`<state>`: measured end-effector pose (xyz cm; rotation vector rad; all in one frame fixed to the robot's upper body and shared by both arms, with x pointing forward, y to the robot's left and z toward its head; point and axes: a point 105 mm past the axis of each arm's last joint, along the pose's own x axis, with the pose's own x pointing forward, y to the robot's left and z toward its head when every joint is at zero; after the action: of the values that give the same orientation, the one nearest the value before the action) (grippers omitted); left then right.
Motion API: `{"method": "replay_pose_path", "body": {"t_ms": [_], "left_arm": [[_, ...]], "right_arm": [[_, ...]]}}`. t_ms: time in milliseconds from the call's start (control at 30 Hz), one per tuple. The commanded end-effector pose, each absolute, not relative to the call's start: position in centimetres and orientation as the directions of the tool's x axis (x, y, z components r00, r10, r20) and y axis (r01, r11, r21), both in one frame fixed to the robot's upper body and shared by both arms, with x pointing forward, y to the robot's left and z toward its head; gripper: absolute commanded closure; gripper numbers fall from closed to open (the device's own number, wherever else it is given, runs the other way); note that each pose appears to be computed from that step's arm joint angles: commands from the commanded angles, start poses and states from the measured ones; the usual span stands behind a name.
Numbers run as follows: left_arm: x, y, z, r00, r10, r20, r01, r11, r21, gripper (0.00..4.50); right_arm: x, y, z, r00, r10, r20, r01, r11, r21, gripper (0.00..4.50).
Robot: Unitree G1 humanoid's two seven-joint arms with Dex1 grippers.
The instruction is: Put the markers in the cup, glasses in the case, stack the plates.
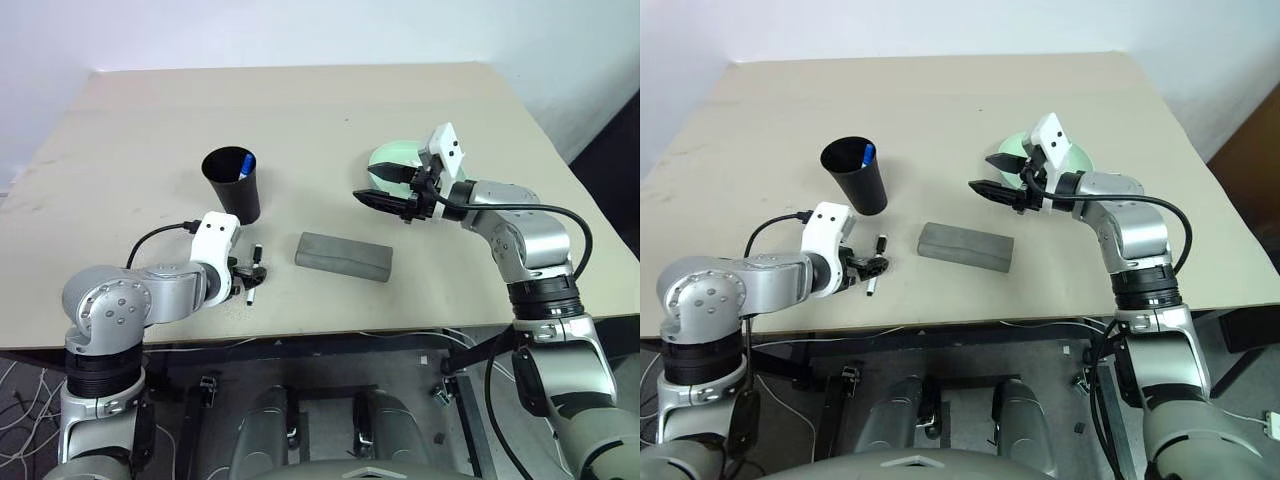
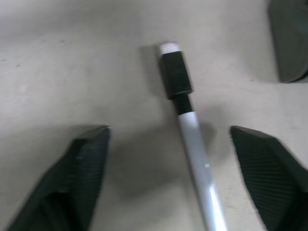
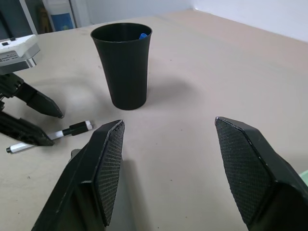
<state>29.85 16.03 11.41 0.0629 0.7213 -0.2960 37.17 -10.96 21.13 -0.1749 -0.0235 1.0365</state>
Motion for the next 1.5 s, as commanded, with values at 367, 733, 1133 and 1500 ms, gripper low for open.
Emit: {"method": "replay_pose_path", "body": {"t_ms": [367, 733, 1133, 1500], "left_arm": [[29.7, 16.9, 11.1, 0.691, -0.226, -0.687, 0.262, 0.964, -0.054, 4.48], [30.4, 16.1, 14.0, 0.741, -0.3, -0.601, 0.379, 0.925, 0.005, 4.48], [30.4, 15.0, 23.1, 0.768, -0.621, -0.159, 0.638, 0.765, 0.091, 4.48], [32.0, 15.1, 32.4, 0.722, -0.602, 0.341, 0.522, 0.797, 0.305, 4.48]], "right_arm": [[36.8, -11.4, 22.7, 0.528, 0.849, -0.003, -0.834, 0.518, -0.191, 1.31], [36.8, -11.5, 23.0, 0.521, 0.853, -0.003, -0.838, 0.511, -0.19, 1.31], [36.8, -11.5, 23.2, 0.51, 0.86, -0.011, -0.844, 0.499, -0.197, 1.31], [36.4, -11.6, 23.6, 0.502, 0.865, -0.022, -0.848, 0.487, -0.211, 1.31]]}}
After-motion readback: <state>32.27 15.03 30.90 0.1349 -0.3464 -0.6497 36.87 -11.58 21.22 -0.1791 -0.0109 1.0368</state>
